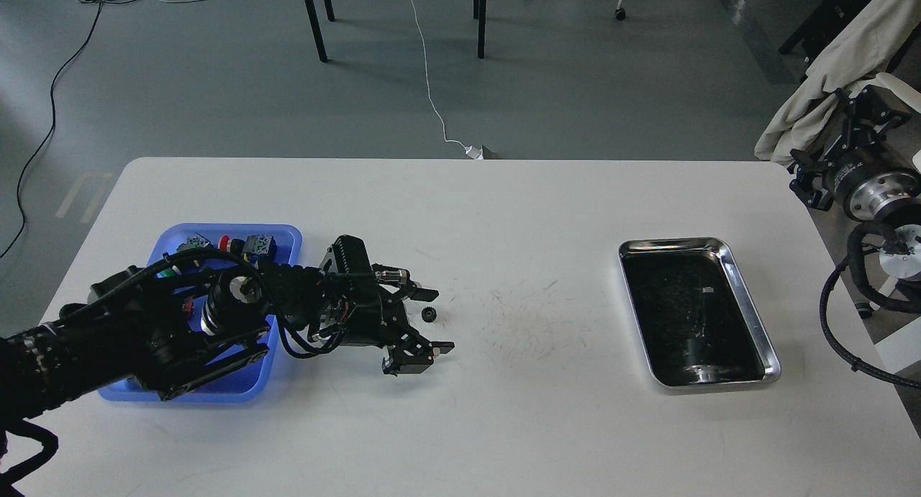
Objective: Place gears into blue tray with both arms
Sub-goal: 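Extend the left gripper past the blue tray toward the black part, then lower the left gripper onto the black part and close it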
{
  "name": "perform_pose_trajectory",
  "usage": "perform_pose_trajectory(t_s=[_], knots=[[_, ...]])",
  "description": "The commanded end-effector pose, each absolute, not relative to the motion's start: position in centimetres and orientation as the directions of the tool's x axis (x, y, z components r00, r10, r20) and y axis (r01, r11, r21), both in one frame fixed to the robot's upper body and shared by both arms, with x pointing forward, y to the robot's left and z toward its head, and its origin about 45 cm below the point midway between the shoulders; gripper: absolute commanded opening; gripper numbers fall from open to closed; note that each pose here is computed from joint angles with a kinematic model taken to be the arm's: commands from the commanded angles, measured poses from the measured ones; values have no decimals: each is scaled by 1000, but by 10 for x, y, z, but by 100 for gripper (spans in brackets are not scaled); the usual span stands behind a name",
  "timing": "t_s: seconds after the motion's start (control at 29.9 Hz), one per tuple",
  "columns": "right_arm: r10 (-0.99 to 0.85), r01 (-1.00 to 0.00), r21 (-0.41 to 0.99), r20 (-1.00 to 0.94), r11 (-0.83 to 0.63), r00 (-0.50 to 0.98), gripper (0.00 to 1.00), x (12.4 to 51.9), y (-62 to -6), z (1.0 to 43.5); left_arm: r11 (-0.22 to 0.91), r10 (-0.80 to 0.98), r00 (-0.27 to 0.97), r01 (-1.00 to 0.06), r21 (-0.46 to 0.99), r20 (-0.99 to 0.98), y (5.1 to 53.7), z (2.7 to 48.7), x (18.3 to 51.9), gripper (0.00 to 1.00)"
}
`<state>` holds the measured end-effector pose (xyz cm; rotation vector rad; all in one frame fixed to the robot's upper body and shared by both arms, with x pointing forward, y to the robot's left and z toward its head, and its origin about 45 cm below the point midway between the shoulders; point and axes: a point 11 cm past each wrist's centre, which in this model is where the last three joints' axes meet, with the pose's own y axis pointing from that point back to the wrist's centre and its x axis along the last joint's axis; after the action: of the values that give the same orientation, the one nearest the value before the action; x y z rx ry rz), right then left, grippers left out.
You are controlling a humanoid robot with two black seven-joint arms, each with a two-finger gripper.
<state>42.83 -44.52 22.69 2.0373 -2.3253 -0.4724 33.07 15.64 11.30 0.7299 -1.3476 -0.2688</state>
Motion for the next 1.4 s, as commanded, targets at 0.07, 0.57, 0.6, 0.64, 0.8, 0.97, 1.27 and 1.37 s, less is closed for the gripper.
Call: perform_pose_trajectory(t_s=[0.07,0.57,0.6,0.64,0.8,0.97,1.27,1.37], knots=[[-971,-966,237,-185,106,-152,97,427,-446,225,760,-579,198,-219,612,791,154,109,330,84],[-972,-965,240,-178,106,-151,97,426,-445,223,747,-601,111,-274,605,792,160,117,357,74],[-972,-965,240,-177,108,-153,97,426,-446,223,745,-603,102,-282,604,791,161,119,361,72],[-972,-964,241,-176,109,-154,97,426,-446,222,745,-602,96,-289,601,793,161,120,363,70],[-973,-964,244,-174,109,-154,97,425,-447,221,743,-601,91,-302,597,794,162,115,366,67],[-973,-963,246,-173,109,-155,97,425,-447,220,746,-600,94,-291,599,794,161,111,362,64],[-973,-960,251,-159,124,-167,97,423,-452,218,743,-614,89,-269,613,784,163,106,355,64],[-974,-960,250,-158,123,-165,97,423,-452,218,745,-622,74,-251,618,780,164,102,349,61]])
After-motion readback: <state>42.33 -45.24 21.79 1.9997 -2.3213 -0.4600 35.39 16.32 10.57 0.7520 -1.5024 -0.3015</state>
